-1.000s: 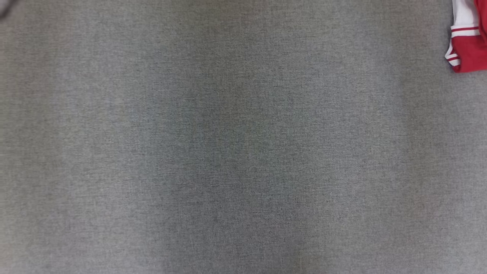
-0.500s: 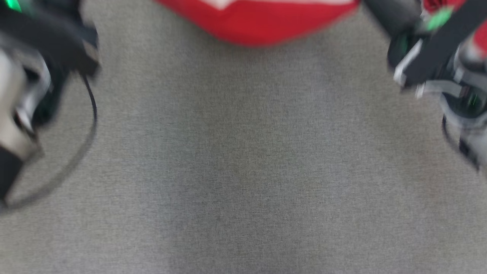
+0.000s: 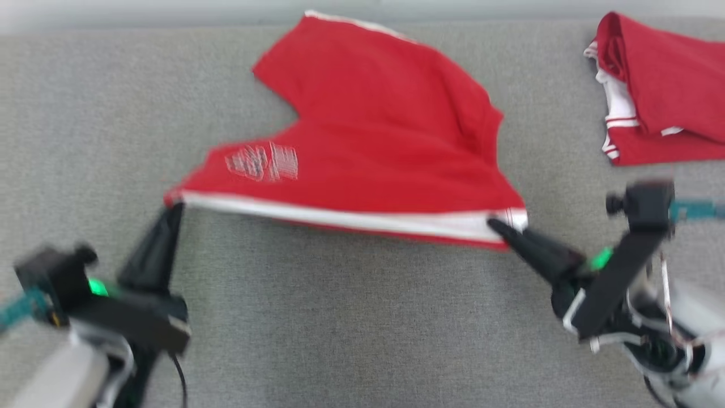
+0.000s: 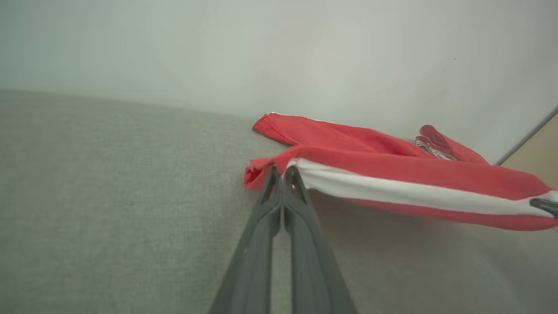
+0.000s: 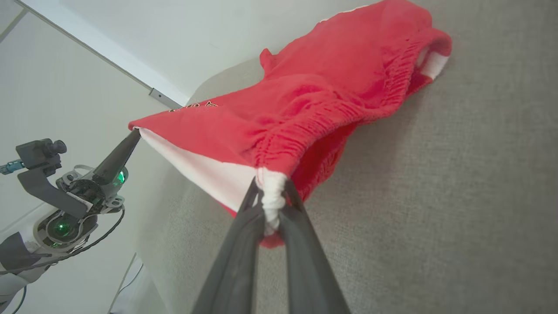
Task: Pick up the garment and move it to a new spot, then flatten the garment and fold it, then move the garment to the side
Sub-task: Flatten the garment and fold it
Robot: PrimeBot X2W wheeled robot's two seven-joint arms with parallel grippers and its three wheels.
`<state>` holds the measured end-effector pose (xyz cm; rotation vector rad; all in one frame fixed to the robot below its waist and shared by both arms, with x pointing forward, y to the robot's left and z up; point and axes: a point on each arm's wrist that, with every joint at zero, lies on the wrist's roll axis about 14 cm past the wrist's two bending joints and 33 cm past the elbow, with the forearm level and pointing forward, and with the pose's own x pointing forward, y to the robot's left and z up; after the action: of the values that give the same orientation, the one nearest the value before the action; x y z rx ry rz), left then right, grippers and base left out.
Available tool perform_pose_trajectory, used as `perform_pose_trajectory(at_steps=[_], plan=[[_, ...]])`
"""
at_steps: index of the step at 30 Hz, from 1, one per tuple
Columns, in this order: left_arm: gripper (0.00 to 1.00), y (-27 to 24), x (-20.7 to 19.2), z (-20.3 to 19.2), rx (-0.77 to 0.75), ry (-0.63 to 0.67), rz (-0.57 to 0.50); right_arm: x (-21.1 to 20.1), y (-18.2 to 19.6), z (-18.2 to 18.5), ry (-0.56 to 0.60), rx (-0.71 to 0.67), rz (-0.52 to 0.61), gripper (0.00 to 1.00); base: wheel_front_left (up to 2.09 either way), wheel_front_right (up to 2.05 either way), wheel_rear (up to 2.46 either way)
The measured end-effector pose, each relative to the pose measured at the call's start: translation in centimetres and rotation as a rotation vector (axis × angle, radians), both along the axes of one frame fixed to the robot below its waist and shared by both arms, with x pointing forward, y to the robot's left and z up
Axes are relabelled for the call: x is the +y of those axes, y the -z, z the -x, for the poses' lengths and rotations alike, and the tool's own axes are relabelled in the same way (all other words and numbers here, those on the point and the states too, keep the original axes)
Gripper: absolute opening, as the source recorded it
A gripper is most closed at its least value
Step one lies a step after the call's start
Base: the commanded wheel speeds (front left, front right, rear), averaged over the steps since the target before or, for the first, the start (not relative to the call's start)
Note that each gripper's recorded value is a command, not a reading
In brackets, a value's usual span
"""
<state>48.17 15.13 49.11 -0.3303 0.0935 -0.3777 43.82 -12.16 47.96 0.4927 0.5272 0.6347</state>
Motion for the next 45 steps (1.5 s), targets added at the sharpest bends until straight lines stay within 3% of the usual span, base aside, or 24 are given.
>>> perform_pose_trajectory(at_steps=[11,19,25,33,45], plan=[[0.0,4.5,0.8,7.9,0.131,-0.097,0.06,-0.3,3.9,7.8,0.032,0.173,-0.039,0.0,0.0,0.0,0.0],[0.0,6.8,0.5,12.6,0.19,-0.09,-0.003,-0.2,5.3,13.2,0.038,0.268,-0.062,0.0,0.0,0.0,0.0],[0.0,6.9,1.7,13.7,0.187,-0.115,-0.034,0.1,5.6,15.5,0.044,0.301,-0.083,0.0,0.0,0.0,0.0],[0.0,6.1,1.1,12.6,0.131,-0.029,-0.133,0.0,5.2,15.0,0.073,0.287,-0.111,0.0,0.0,0.0,0.0],[0.0,0.8,-1.3,5.5,-0.023,0.176,-0.312,-0.4,2.3,11.5,0.149,0.177,-0.183,0.0,0.0,0.0,0.0]])
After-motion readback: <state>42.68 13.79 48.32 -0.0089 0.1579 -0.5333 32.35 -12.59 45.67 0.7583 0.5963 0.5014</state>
